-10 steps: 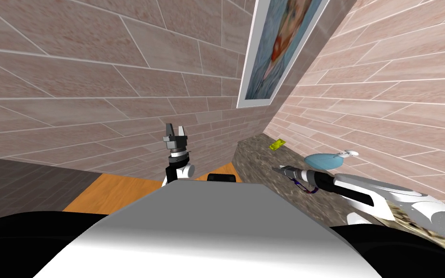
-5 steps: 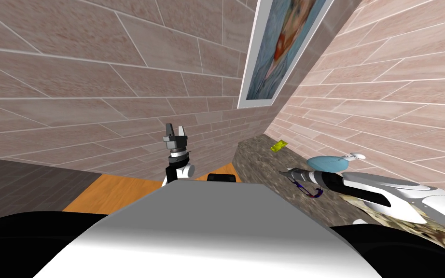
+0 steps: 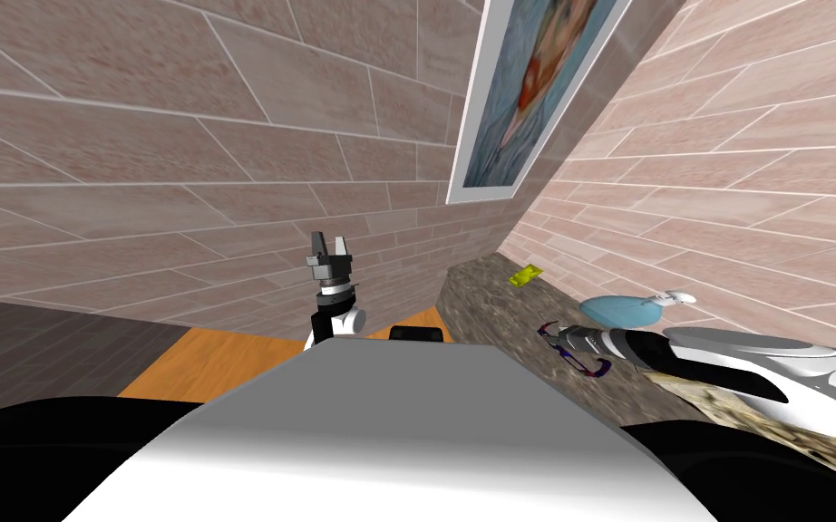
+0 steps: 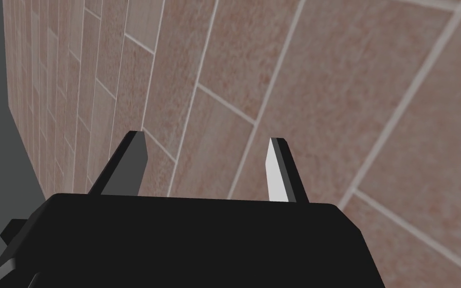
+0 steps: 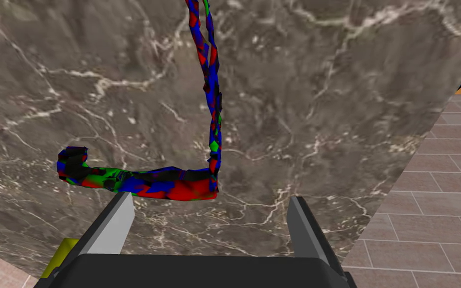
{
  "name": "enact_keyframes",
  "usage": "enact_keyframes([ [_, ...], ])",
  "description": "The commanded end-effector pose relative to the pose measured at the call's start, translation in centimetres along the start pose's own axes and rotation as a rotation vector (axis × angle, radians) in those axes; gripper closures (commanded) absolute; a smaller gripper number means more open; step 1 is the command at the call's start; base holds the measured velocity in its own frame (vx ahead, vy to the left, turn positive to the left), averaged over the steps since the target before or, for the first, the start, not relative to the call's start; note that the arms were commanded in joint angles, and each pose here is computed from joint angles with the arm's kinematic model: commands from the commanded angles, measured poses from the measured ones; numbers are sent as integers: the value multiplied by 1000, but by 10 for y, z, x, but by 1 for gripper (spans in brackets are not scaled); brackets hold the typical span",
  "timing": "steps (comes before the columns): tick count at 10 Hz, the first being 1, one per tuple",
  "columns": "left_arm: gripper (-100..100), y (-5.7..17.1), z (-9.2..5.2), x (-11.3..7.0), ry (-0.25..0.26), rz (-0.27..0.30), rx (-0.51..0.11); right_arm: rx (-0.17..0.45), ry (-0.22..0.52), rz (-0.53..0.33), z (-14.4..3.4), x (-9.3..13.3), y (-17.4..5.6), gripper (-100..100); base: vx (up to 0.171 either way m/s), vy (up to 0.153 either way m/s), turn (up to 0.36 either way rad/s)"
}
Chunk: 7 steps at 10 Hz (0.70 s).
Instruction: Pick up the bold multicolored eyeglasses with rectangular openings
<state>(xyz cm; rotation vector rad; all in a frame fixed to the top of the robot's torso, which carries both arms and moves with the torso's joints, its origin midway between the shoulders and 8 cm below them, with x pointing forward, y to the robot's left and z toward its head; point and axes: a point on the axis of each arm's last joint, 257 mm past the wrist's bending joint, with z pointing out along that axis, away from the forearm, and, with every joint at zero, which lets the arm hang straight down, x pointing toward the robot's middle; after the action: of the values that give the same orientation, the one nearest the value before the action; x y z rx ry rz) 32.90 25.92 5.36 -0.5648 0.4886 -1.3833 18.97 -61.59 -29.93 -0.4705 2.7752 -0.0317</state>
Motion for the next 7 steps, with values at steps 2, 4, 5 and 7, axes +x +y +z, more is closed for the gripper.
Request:
enact_keyframes([
  [2,0,0,0,0,0,0,0,-1,31,-5,-1,11,1,-100,6,-8,4],
  [4,0,0,0,0,0,0,0,12,37,35,1,21,1,-100,-29,-10,130],
  [5,0,0,0,0,0,0,0,18,39,55,2,25,1,-100,-109,-39,367],
  [7,0,0,0,0,0,0,0,36,44,114,6,37,0,-100,-136,-39,317],
])
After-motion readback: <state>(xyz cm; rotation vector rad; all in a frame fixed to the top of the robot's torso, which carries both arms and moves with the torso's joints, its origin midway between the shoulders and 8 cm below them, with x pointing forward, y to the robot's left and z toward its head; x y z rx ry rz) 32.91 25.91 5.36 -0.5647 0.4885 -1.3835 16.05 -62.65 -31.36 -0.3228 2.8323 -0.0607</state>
